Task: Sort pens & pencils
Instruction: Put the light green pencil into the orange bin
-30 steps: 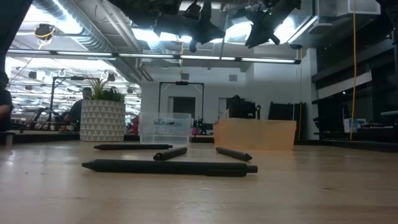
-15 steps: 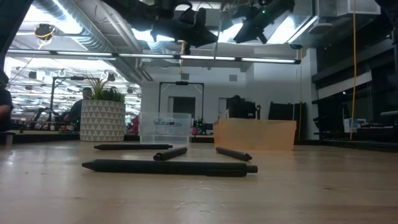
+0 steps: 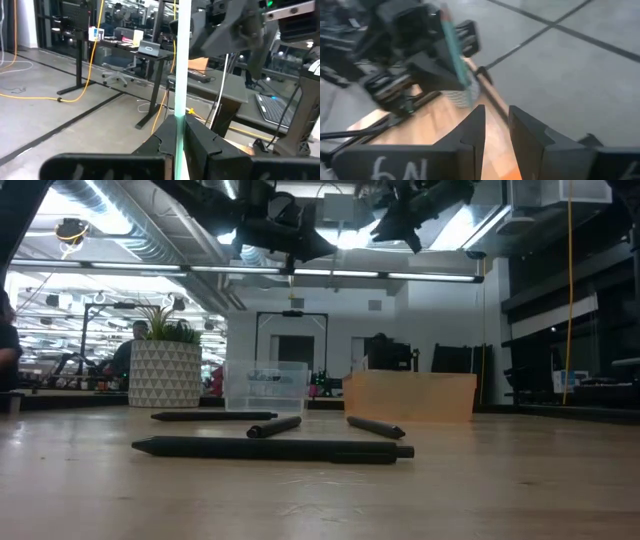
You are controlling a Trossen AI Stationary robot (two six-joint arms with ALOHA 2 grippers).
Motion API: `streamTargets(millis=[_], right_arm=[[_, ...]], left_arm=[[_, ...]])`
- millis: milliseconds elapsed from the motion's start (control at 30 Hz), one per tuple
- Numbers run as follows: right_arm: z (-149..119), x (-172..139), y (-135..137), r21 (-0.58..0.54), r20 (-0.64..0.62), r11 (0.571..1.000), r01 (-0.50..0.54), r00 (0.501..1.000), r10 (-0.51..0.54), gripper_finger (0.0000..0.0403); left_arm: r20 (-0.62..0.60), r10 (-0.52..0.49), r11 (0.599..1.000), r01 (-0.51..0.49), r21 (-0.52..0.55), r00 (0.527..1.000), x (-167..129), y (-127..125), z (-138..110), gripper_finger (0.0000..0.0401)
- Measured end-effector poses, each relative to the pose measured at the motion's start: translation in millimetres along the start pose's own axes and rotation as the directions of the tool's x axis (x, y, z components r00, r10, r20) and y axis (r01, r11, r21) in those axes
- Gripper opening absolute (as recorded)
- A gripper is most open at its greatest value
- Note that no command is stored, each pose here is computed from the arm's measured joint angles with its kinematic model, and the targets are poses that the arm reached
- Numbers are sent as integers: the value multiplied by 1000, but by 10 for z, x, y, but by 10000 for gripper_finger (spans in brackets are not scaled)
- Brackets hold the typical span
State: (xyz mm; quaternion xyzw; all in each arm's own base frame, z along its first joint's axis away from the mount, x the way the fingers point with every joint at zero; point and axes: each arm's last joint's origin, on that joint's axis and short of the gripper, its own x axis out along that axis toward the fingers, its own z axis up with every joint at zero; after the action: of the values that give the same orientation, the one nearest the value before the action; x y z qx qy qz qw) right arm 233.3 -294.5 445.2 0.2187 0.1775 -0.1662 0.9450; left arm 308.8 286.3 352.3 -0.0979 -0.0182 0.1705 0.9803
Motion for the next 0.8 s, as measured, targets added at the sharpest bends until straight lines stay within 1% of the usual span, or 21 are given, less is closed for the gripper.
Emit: streamTargets(millis=[133, 333, 467, 633, 733, 800], right_arm=[[5, 70, 124, -21, 0, 997, -68, 998, 68, 87], [15, 187, 321, -93, 11, 989, -118, 993, 119, 87], [11, 224, 354, -116, 17, 991, -60, 998, 63, 87], [18, 228, 353, -121, 26, 991, -55, 998, 59, 87], [-14, 293, 311, -115, 34, 992, -59, 997, 64, 87], [-60, 360, 272, -93, 29, 992, -83, 996, 86, 87]], left_arm=[[-3, -2, 1000, 2, -1, 1000, -5, 9, 0, 16], [-6, -18, 1000, 18, -1, 1000, -4, 4, -2, 16], [-10, -31, 1000, 31, -4, 999, -3, -2, -4, 16], [-13, -49, 999, 49, -8, 999, 26, -72, -18, 16], [-16, -61, 998, 61, -5, 998, 44, -115, -27, 16], [-17, -67, 998, 67, -4, 998, 53, -138, -32, 16]])
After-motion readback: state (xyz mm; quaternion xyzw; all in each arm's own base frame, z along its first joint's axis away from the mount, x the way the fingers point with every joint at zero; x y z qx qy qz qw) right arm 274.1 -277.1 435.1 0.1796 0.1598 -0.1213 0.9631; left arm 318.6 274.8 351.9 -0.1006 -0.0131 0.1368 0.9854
